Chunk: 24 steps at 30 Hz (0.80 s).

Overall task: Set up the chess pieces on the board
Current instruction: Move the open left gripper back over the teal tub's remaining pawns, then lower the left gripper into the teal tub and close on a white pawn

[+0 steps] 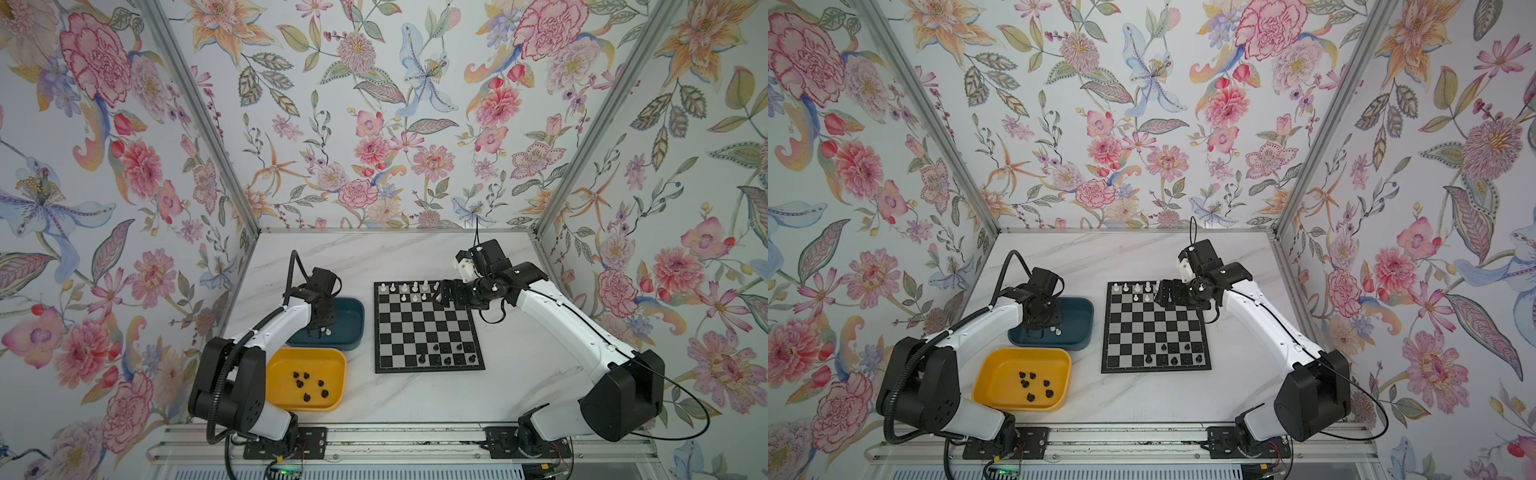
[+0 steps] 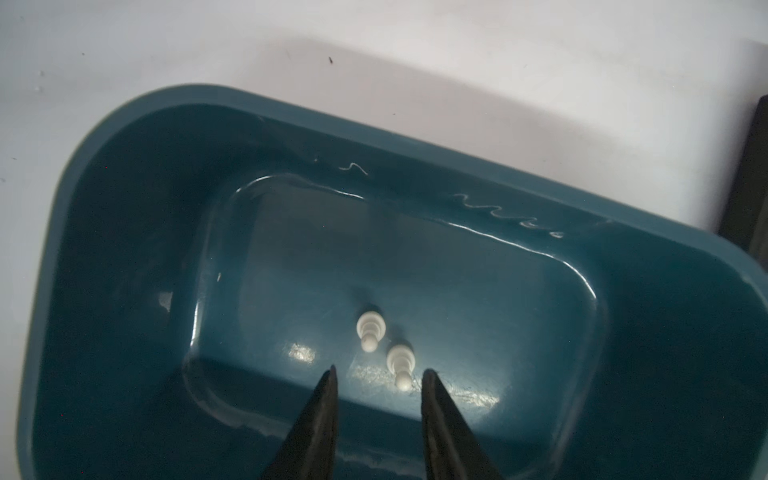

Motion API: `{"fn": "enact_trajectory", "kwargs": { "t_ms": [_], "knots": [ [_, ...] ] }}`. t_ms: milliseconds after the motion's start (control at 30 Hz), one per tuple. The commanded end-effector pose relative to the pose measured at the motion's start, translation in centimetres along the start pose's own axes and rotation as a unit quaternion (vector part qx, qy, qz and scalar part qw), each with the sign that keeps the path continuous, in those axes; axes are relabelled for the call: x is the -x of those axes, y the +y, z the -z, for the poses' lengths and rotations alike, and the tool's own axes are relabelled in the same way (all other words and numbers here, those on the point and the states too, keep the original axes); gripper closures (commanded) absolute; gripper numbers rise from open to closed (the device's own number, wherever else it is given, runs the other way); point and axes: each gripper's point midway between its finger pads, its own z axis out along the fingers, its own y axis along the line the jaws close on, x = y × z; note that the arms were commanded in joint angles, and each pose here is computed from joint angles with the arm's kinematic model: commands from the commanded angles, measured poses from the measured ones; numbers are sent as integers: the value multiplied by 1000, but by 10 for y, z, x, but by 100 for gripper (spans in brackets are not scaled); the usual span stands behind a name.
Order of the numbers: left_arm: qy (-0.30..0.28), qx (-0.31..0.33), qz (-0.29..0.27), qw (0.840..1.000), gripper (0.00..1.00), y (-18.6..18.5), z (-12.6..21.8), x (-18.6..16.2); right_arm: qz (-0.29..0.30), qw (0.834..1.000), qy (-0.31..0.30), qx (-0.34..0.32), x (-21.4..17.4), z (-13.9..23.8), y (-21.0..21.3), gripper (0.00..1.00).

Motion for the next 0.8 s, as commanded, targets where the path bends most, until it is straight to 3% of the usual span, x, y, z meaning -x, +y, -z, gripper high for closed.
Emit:
{"fn": "enact_trajectory", "kwargs": {
  "t_ms": [0,767],
  "knots": [
    [9,-5,1,1000,64,2,-13,-4,-1,1000,-20,0,2,11,3,1],
    [33,10,8,999,70,14,-40,-22,-2,1000,-18,-5,-1,12,1,1]
  ]
}}
